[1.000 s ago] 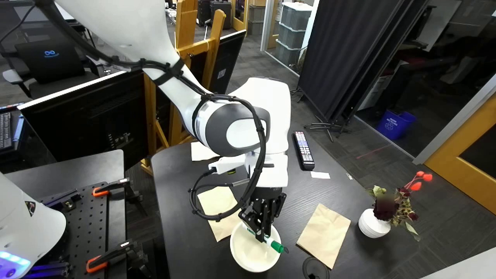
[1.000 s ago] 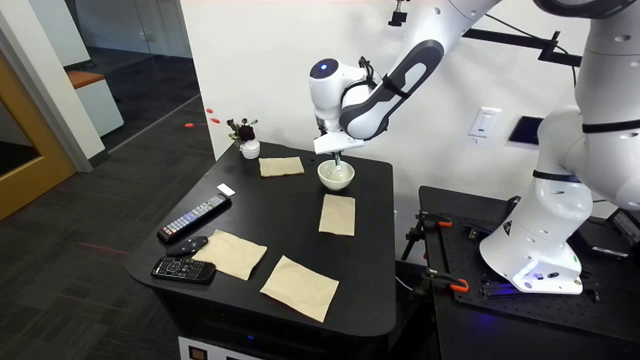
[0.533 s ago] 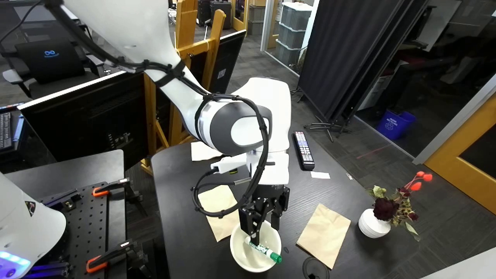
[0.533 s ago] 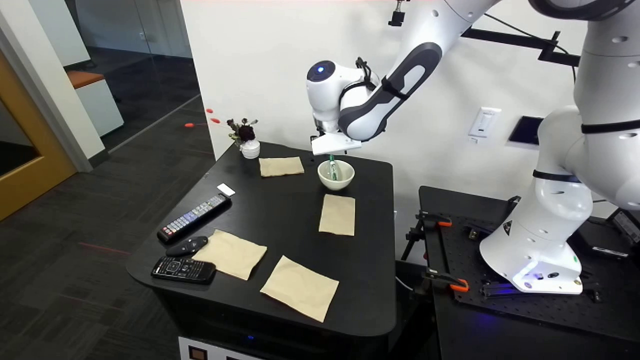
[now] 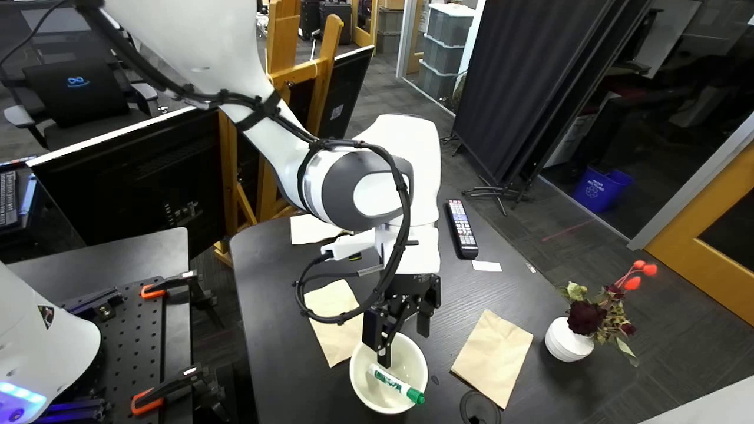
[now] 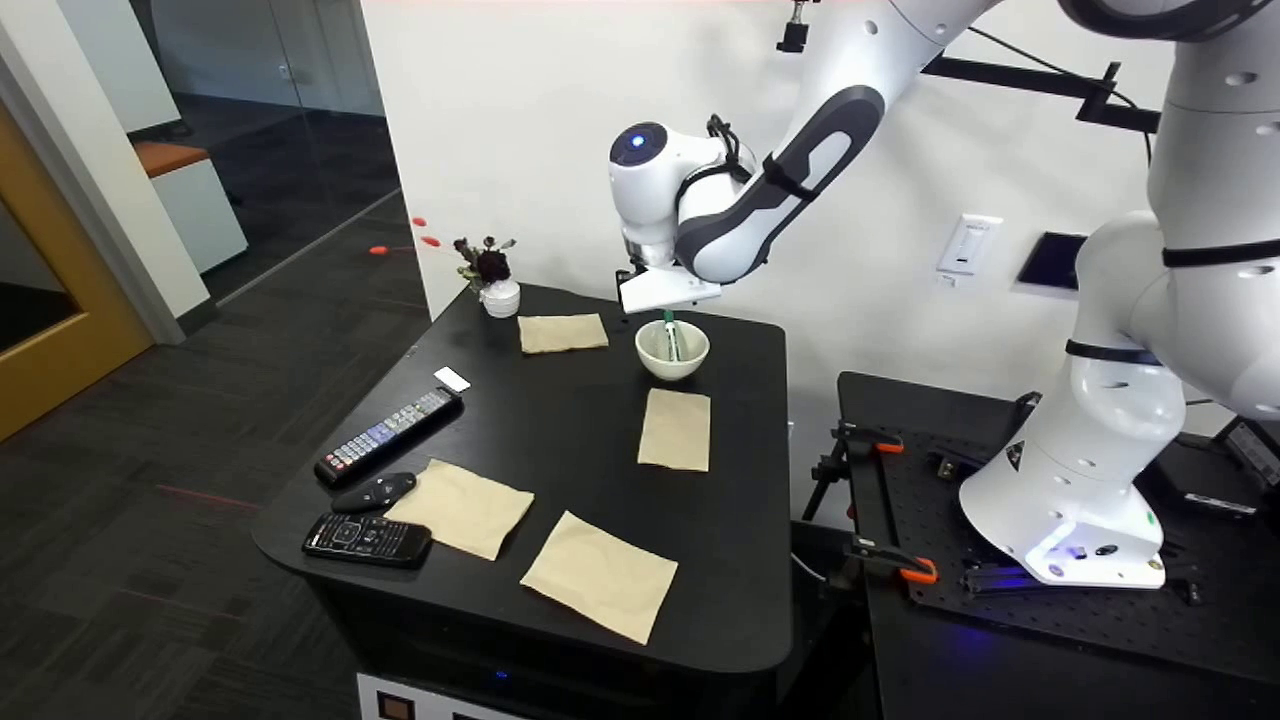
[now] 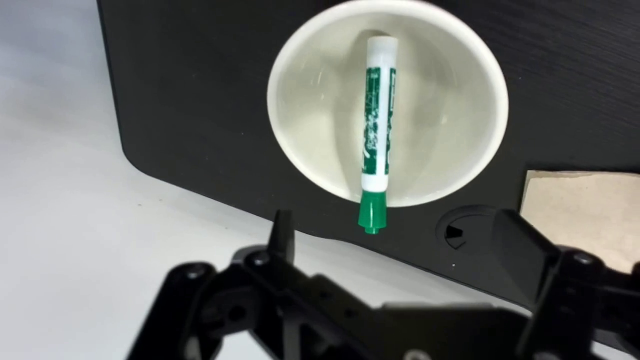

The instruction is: Pick up the marker and place it in the bowl

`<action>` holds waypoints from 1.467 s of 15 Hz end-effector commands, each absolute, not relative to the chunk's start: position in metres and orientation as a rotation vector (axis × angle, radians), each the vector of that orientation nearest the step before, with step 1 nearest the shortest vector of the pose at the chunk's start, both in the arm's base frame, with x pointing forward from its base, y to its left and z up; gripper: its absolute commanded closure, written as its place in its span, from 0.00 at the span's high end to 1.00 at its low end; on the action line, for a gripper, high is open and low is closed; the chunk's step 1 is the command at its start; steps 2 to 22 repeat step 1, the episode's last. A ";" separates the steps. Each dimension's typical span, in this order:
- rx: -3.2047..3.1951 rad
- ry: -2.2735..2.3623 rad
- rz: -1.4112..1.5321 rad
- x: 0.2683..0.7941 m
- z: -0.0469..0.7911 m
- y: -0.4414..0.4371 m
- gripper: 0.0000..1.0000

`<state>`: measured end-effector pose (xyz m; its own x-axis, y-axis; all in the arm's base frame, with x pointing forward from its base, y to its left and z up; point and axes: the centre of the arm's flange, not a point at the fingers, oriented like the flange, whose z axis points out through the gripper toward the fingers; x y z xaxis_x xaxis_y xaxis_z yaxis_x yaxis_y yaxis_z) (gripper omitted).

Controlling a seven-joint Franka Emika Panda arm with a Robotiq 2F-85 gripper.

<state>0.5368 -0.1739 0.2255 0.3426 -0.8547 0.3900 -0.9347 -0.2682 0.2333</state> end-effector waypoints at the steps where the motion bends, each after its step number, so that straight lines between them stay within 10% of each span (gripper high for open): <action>1: 2.196 -1.568 0.259 0.537 0.225 -0.173 1.00; 22: 2.196 -1.568 0.259 0.537 0.225 -0.173 1.00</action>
